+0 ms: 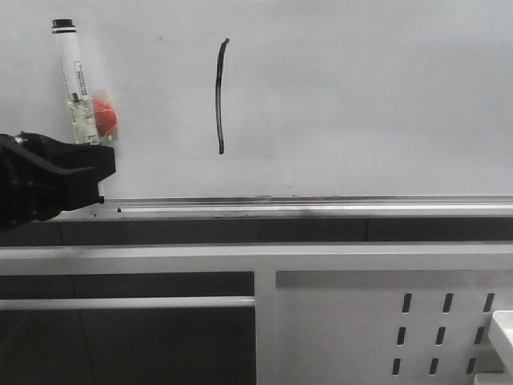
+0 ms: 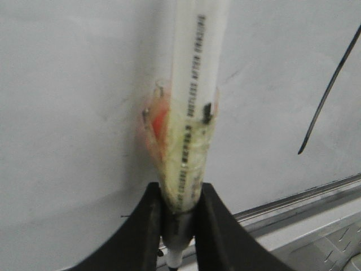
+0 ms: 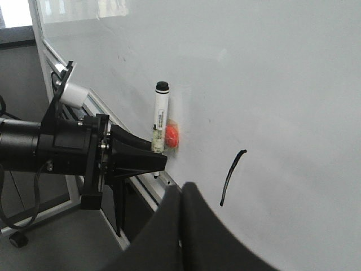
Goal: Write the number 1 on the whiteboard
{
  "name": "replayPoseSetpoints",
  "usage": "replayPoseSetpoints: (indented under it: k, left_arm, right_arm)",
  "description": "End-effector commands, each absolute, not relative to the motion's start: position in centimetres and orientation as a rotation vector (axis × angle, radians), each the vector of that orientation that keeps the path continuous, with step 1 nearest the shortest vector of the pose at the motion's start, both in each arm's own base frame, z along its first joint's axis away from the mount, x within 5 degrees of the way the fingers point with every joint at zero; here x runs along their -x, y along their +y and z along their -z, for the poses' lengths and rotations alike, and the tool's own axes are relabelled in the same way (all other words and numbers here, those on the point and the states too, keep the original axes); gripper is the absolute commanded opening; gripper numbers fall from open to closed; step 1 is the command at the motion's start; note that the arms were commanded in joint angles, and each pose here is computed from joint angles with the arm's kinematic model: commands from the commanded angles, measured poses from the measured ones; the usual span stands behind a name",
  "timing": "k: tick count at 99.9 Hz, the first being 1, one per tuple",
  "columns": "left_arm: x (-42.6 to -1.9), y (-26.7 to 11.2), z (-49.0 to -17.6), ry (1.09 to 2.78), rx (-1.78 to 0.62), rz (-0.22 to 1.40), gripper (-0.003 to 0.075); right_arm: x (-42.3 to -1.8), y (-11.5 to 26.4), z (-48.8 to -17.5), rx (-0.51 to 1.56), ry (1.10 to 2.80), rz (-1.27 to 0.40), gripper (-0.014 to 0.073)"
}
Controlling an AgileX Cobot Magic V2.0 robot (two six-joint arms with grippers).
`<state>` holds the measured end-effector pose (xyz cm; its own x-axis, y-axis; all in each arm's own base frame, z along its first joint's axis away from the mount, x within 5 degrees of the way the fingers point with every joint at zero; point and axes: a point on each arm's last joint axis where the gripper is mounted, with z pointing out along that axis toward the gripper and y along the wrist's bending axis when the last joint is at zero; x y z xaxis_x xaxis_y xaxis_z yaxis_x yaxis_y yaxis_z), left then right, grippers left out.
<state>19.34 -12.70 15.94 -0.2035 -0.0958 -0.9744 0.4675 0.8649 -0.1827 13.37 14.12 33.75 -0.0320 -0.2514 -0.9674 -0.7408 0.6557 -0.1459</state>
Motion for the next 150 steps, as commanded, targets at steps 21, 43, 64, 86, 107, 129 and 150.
replayPoseSetpoints:
  k: [21, 43, 64, 86, 107, 129, 150]
  left_arm:
    - [-20.0, -13.0, -19.1, 1.438, -0.202, 0.584, -0.002]
    - [-20.0, -12.9, -19.1, 1.438, -0.195, 0.58, 0.0]
    - [-20.0, -12.9, -19.1, 1.438, -0.195, 0.58, 0.0262]
    - [-20.0, -12.9, -19.2, 1.433, -0.194, 0.582, 0.03]
    - [-18.9, -12.1, -19.7, 1.42, -0.191, 0.586, 0.03]
    - [-16.6, -11.0, -19.3, 1.439, -0.24, 0.602, 0.03]
    - [-14.0, -10.1, -19.3, 1.418, -0.329, 0.653, 0.0279]
  right_arm:
    - [-13.5, 13.9, -35.7, 0.766, 1.487, -0.495, -0.0069]
    - [-13.5, 13.9, -35.7, 0.766, 1.487, -0.495, -0.0069]
    - [-13.5, 13.9, -35.7, 0.766, 1.487, -0.495, -0.0069]
    - [-13.5, 13.9, -35.7, 0.766, 1.487, -0.495, -0.0069]
    - [-13.5, 13.9, -35.7, 0.766, 1.487, -0.495, -0.0069]
    - [-13.1, 13.6, -36.0, 0.756, 1.469, -0.499, -0.0069]
    - [-11.4, 11.7, -35.8, 0.743, 1.377, -0.484, -0.0069]
